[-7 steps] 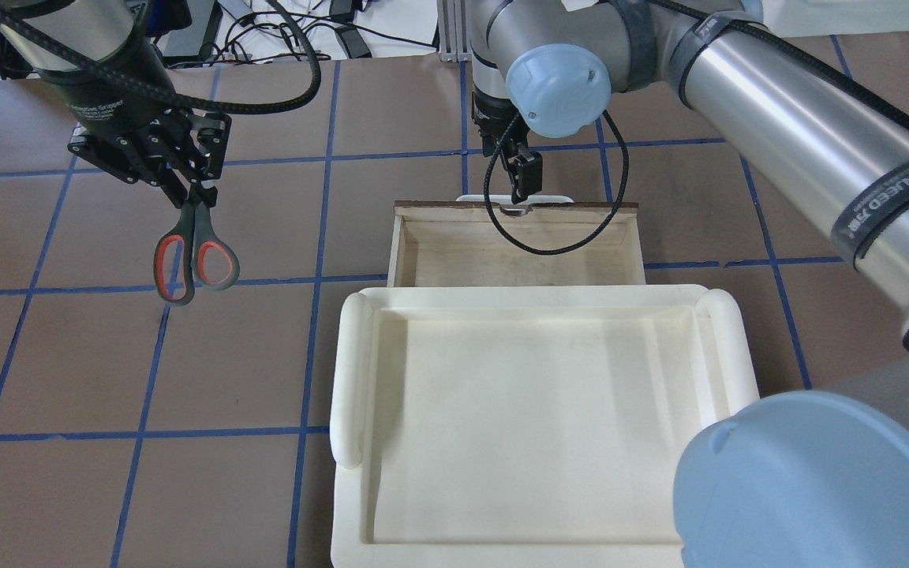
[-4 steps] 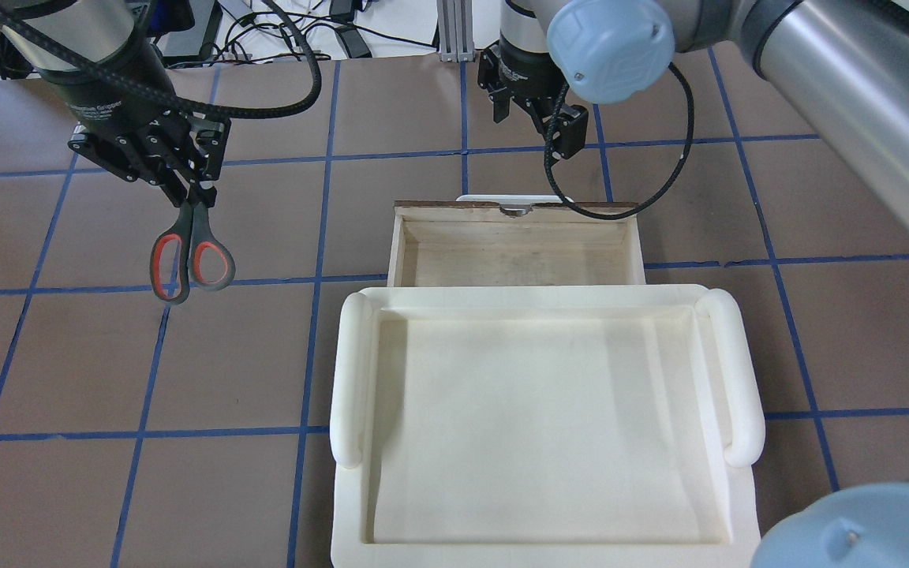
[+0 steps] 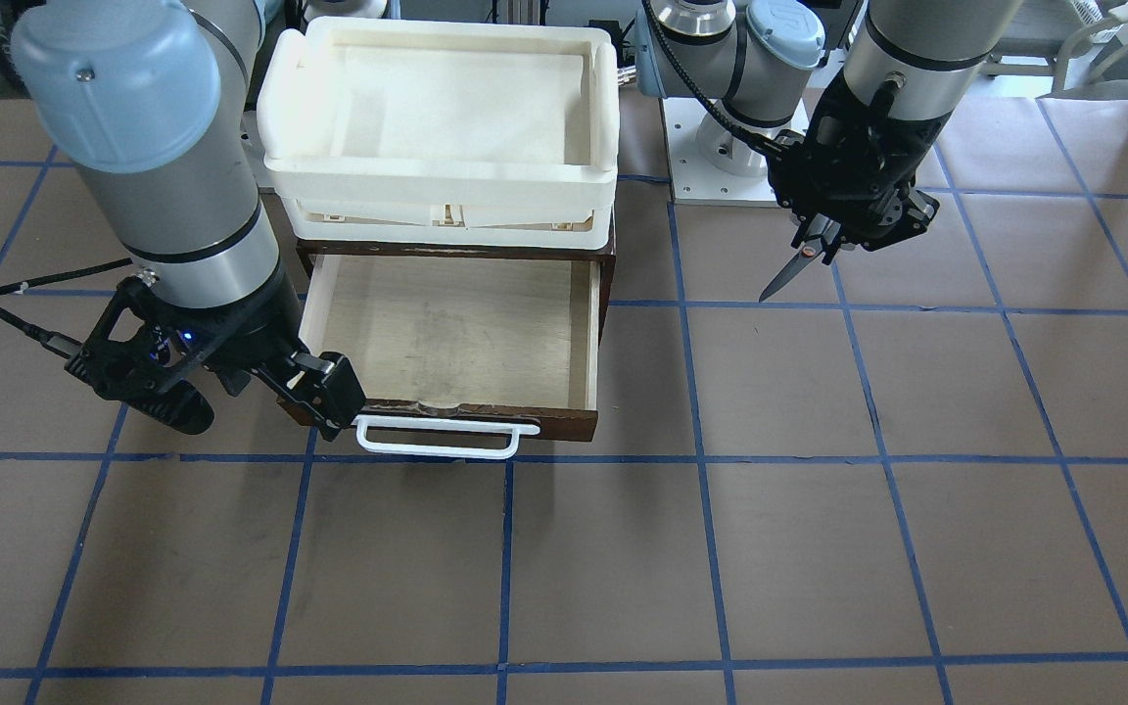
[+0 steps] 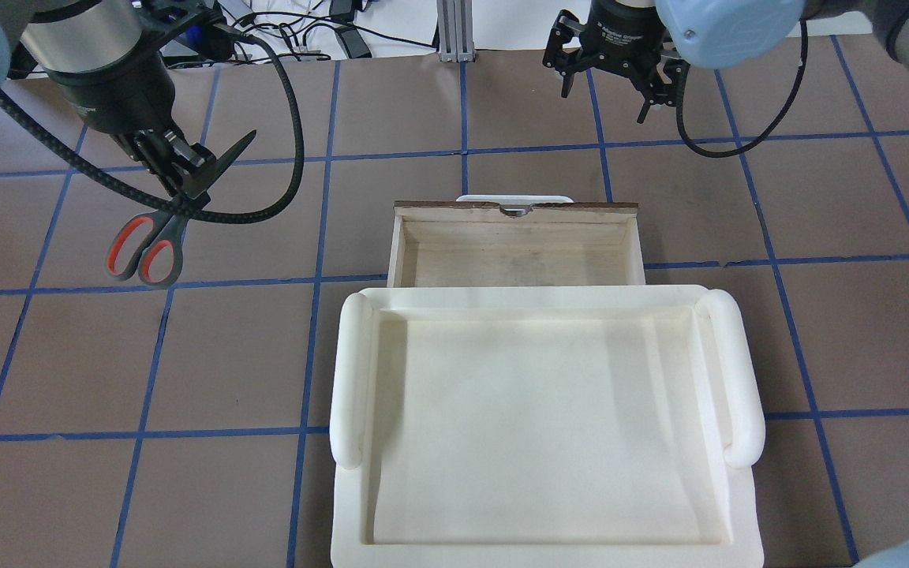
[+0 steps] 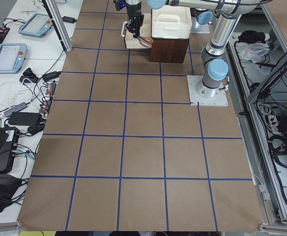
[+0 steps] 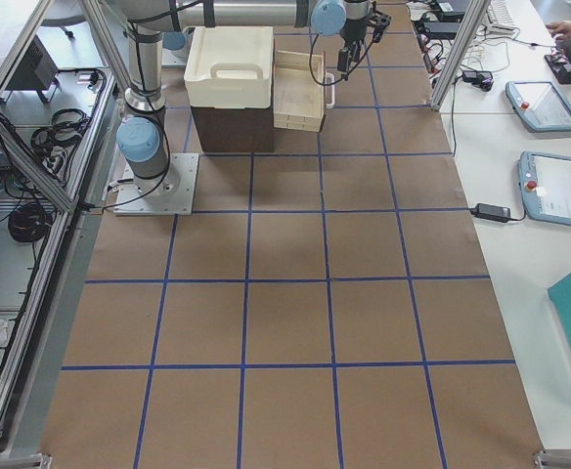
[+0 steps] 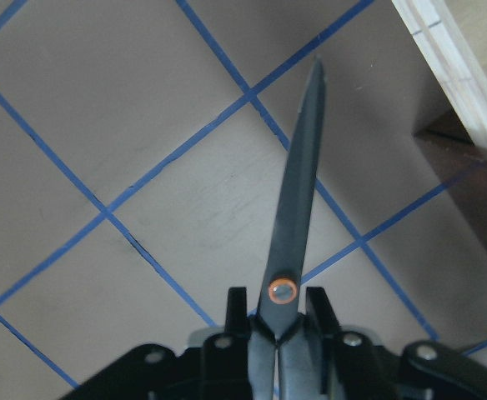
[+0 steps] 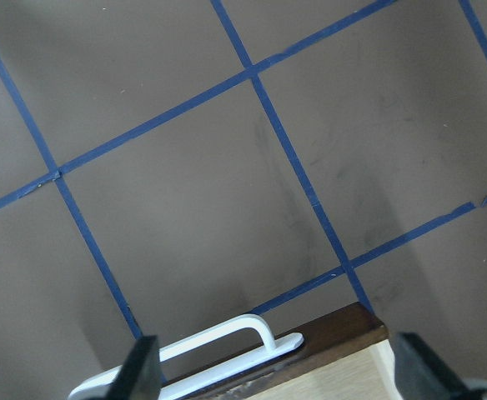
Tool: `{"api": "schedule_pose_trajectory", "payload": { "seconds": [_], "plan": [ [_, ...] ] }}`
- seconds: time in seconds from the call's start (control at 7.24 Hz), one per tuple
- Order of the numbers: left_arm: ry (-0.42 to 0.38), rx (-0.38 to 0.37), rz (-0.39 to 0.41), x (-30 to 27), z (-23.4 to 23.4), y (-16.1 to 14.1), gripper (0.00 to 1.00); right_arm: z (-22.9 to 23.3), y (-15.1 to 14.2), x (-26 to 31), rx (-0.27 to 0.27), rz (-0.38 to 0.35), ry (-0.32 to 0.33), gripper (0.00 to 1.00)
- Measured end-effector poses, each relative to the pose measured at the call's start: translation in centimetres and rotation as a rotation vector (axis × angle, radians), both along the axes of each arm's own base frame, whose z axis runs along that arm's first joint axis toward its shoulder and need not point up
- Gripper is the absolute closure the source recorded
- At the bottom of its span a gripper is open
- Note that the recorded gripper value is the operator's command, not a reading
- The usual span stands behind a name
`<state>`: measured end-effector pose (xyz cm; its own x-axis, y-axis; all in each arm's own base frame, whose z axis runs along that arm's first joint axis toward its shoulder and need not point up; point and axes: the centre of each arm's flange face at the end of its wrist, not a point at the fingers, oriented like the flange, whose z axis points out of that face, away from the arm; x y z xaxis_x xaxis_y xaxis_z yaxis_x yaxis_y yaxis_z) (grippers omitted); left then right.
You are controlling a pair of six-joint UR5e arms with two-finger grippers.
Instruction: Place scissors in drawer with both arms
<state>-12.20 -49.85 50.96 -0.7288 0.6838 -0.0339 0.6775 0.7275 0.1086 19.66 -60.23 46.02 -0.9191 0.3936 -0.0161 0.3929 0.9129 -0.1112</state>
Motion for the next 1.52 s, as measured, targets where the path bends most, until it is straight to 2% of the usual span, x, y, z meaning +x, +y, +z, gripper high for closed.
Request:
{"api": "schedule_pose_trajectory", "payload": {
  "seconds": [0.14, 0.28, 0.55, 0.69, 0.97, 1.52],
  "plan": [
    [-0.004, 0.018, -0.187, 0.0, -0.1, -0.1, 0.95, 0.7, 0.8, -0.4, -0.007, 0.058, 0.009, 0.00],
    [0.000, 0.037, -0.347, 0.0, -0.2, -0.2, 0.95, 0.6, 1.4, -0.7, -0.002, 0.115, 0.016, 0.00],
    [0.018, 0.058, -0.590, -1.6, -0.5, -0.3, 0.95, 0.6, 2.1, -1.5, -0.008, 0.255, 0.034, 0.00],
    [0.023, 0.051, -0.661, -3.5, -1.0, -0.5, 0.95, 0.9, 2.2, -2.1, -0.013, 0.279, 0.036, 0.00],
    [0.064, 0.001, -0.742, -8.3, -2.9, -1.7, 0.95, 1.1, 1.8, -4.3, -0.011, 0.292, 0.037, 0.00],
    [0.102, -0.001, -0.808, -21.7, -7.2, -2.0, 0.96, 1.5, 1.8, -6.1, -0.012, 0.315, 0.039, 0.00]
  ]
}}
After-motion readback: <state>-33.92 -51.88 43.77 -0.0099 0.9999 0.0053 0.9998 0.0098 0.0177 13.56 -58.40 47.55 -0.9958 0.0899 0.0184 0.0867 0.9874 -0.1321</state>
